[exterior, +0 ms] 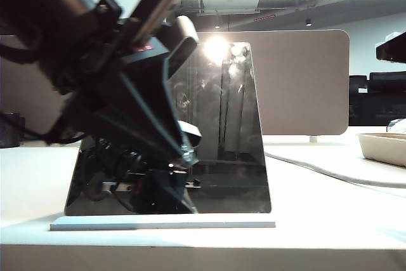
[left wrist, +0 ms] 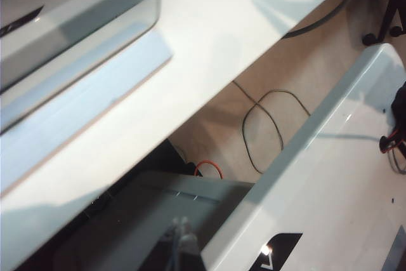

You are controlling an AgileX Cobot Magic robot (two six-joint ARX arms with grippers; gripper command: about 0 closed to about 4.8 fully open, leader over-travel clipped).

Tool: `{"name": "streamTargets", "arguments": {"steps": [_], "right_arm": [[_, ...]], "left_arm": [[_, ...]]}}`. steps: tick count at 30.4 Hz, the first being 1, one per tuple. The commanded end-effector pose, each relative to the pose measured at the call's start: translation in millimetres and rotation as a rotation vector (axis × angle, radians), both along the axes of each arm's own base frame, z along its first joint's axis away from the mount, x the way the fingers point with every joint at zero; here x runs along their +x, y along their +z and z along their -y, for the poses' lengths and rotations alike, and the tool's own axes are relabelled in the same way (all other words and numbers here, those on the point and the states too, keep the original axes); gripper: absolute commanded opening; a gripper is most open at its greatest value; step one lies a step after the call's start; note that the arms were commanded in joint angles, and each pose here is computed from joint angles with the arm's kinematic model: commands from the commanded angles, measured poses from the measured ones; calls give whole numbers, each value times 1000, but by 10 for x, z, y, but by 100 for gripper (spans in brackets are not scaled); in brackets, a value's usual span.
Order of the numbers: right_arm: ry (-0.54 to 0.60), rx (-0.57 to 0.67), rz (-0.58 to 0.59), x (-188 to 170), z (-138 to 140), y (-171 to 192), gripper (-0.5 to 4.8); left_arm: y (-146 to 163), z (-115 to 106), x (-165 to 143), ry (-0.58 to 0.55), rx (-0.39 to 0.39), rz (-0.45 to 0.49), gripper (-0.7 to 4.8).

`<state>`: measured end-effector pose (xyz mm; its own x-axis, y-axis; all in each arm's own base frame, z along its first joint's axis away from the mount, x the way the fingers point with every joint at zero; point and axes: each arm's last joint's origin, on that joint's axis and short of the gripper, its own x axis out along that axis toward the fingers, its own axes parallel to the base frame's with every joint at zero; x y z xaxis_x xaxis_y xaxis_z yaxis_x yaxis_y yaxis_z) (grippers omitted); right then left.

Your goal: Push the base of the mirror on the table to move it forward for a short distance.

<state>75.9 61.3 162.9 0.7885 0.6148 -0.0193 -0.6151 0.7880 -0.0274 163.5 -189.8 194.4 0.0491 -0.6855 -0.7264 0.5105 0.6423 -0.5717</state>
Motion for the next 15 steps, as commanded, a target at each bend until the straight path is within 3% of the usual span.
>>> {"name": "streamTargets", "arguments": {"steps": [1,7,15], "right_arm": [[3,9,11,-2,-2,16,22],[3,9,11,-2,-2,16,22],[3,9,11,-2,-2,16,22]], "left_arm": [[61,73,57,-18,-11,29,-1],[148,136,97,-26,-42,52,-1],[83,169,62,45,63,84,-1]]}}
